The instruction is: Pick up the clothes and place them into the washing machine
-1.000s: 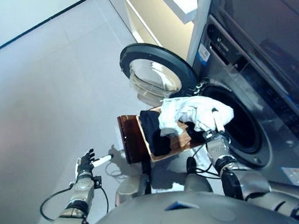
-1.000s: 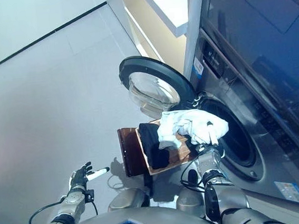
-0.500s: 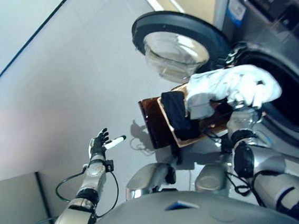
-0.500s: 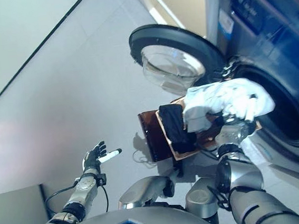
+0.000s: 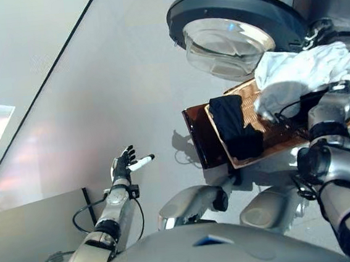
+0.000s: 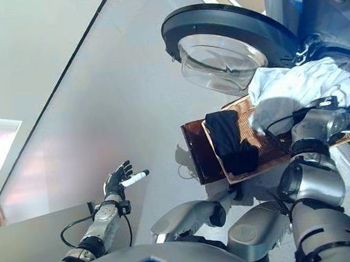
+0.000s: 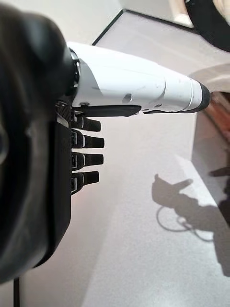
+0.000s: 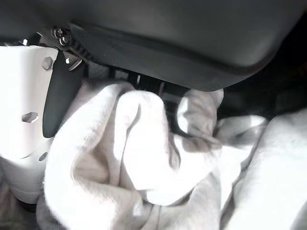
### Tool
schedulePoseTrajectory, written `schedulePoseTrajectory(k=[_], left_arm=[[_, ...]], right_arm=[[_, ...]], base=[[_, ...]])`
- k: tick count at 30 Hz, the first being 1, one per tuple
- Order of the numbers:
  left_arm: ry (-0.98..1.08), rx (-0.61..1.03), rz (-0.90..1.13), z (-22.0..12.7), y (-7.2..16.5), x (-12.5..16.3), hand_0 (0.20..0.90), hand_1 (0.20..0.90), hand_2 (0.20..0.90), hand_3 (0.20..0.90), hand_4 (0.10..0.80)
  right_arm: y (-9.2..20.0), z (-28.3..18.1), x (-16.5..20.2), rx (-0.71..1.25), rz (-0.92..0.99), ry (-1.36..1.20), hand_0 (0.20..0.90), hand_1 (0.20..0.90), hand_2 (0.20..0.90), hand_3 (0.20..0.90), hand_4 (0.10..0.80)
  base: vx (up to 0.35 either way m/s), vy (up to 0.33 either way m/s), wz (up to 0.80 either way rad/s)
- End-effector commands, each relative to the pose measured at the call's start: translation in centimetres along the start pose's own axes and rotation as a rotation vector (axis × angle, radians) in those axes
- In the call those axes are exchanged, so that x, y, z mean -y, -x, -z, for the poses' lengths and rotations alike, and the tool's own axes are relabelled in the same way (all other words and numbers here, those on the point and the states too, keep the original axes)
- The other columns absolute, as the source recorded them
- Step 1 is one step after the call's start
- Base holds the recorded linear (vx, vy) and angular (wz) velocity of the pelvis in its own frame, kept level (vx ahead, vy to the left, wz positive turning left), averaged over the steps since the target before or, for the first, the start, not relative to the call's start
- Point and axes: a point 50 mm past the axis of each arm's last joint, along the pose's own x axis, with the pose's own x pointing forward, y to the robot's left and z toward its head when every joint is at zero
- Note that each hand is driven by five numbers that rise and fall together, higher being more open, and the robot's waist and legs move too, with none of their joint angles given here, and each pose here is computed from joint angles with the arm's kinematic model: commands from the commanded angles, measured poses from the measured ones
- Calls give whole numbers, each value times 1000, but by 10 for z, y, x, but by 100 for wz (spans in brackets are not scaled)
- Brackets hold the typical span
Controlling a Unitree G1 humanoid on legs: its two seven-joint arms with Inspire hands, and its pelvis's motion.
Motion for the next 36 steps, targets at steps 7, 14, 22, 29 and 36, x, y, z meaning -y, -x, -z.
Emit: schedulePoseTrajectory(k=[7, 14, 22, 29, 36], left_arm=[[40, 72, -63, -14, -5, -14, 900, 900, 900, 900, 800], [41, 62, -89, -12, -5, -22, 900, 900, 900, 900, 800], [44, 43, -117, -8, -3, -30, 900, 900, 900, 900, 800], [47, 24, -132, -5, -3, -34, 900, 900, 900, 900, 800], [33, -9, -131, 0, -3, -37, 900, 900, 900, 900, 800]], right_arm=[[28, -114, -108, 406, -371, -214, 200, 200, 200, 200, 300], [30, -141, -112, 495, -379, -214, 200, 200, 200, 200, 300], [30, -153, -111, 545, -377, -192, 200, 200, 200, 200, 300], [18, -123, -96, 448, -357, -124, 900, 900, 900, 900, 800], [1, -73, -66, 264, -303, 1, 900, 900, 900, 900, 800]], base=[[17, -76, 1], [8, -63, -1], [-13, -67, -1], [-21, -63, -2], [-26, -36, -5]])
